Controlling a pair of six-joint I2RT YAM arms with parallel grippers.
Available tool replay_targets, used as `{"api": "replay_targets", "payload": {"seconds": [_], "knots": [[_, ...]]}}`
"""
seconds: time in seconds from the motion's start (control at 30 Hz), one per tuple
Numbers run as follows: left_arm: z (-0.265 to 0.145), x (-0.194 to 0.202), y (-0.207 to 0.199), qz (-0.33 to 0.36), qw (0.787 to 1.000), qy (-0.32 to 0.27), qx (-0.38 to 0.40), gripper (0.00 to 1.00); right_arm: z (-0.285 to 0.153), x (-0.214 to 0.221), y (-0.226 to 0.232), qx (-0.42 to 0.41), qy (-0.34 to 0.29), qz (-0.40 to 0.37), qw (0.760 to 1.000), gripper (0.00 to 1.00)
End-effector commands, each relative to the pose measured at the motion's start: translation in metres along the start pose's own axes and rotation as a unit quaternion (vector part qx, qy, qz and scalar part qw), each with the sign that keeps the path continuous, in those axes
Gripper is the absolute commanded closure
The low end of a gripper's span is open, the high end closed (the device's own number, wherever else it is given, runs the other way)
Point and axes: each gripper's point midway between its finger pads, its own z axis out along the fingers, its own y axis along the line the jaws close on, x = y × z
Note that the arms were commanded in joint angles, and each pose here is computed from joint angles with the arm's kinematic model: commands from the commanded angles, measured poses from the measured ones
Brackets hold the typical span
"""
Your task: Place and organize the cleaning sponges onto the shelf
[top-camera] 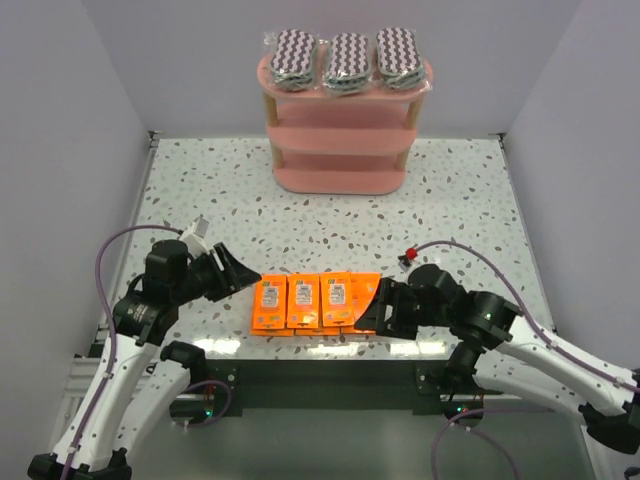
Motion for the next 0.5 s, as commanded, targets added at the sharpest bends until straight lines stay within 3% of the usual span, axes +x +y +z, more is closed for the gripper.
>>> {"api": "replay_targets", "payload": {"seconds": [0.0,0.13,0.33,0.47], "knots": [[-0.003,-0.007,-0.01,0.021,0.999,-0.017,0.02,0.45,0.024,-0.005,0.029,-0.026,-0.014,0.05,0.998,0.29],[-0.01,-0.008,-0.01,0.02,0.999,-0.024,0.017,0.45,0.04,-0.002,0.036,-0.028,-0.031,0.087,0.995,0.29],[-0.017,-0.005,-0.009,0.015,0.999,-0.031,0.015,0.45,0.062,-0.005,0.011,-0.008,-0.086,0.217,0.972,0.33],[-0.018,-0.005,-0.008,0.015,0.999,-0.031,0.013,0.45,0.071,-0.005,0.008,-0.009,-0.099,0.243,0.965,0.35]]}}
